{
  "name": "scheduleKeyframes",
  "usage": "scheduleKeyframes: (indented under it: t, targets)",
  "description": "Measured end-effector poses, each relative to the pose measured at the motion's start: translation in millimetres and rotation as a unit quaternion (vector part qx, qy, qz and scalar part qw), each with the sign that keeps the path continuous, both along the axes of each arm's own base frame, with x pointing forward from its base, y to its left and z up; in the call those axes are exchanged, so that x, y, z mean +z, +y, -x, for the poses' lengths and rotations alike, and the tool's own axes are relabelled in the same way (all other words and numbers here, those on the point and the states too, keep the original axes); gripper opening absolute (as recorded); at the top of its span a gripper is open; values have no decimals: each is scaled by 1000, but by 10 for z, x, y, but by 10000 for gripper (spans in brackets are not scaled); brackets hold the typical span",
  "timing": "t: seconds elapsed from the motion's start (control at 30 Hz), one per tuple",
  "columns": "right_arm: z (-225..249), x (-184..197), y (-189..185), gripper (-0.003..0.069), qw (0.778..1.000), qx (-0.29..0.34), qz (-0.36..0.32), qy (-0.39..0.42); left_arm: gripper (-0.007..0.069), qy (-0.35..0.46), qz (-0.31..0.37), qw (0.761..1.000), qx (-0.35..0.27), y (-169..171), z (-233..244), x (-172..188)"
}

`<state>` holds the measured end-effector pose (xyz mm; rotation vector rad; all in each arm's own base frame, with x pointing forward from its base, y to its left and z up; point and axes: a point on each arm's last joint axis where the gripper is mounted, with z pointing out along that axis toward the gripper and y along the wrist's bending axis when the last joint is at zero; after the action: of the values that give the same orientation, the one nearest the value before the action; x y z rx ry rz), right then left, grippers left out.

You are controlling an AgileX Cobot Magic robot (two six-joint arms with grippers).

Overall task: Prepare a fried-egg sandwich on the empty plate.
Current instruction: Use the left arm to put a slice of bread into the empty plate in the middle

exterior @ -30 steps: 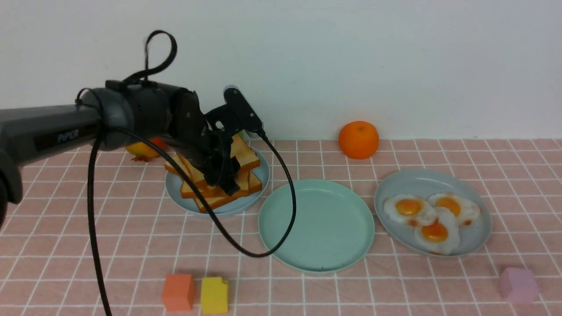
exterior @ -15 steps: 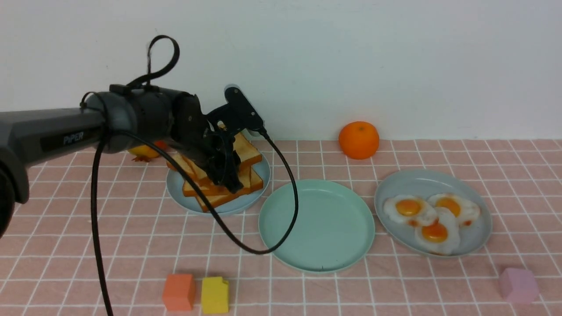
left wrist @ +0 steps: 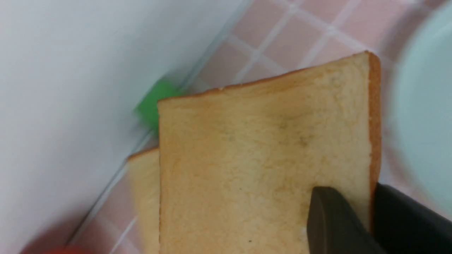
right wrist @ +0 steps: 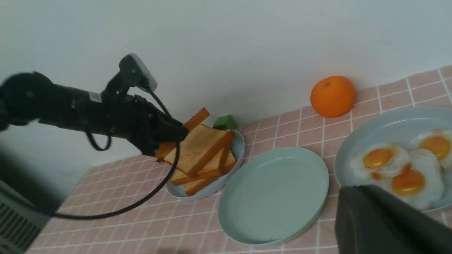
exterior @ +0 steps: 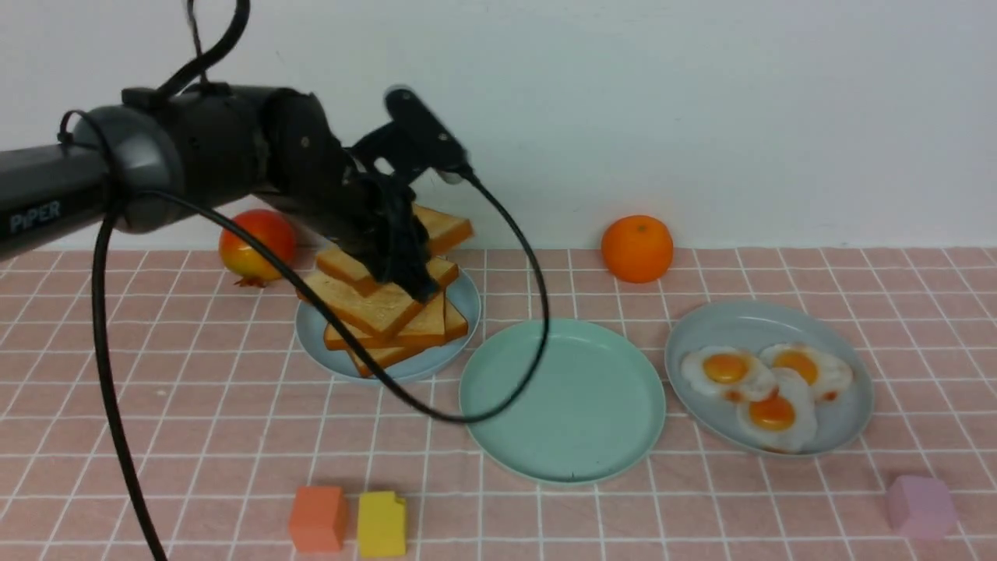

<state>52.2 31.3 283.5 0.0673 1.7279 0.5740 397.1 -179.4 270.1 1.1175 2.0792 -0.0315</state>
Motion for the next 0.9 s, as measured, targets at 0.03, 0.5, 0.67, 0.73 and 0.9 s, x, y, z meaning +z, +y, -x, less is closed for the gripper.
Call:
scheduleKeyframes:
  t: [0.03, 0.5, 0.67, 0.73, 0.9]
  targets:
    - [11, 30, 2, 17, 1000, 3, 10, -1, 162, 1, -2, 1000, -20, -97, 80, 46]
    - [176, 506, -147, 18, 975, -32, 171, 139, 162, 57, -24, 985, -161, -1103, 572, -456]
    - [182, 505, -159, 18, 973, -37, 174, 144, 161, 66, -43, 984, -162, -1138, 505, -722]
    - [182, 505, -159, 18, 973, -37, 174, 144, 158, 66, -51, 983, -165, -1150, 492, -797]
    - [182, 505, -159, 18, 973, -37, 174, 144, 176, 64, -56, 982, -167, -1151, 484, -821]
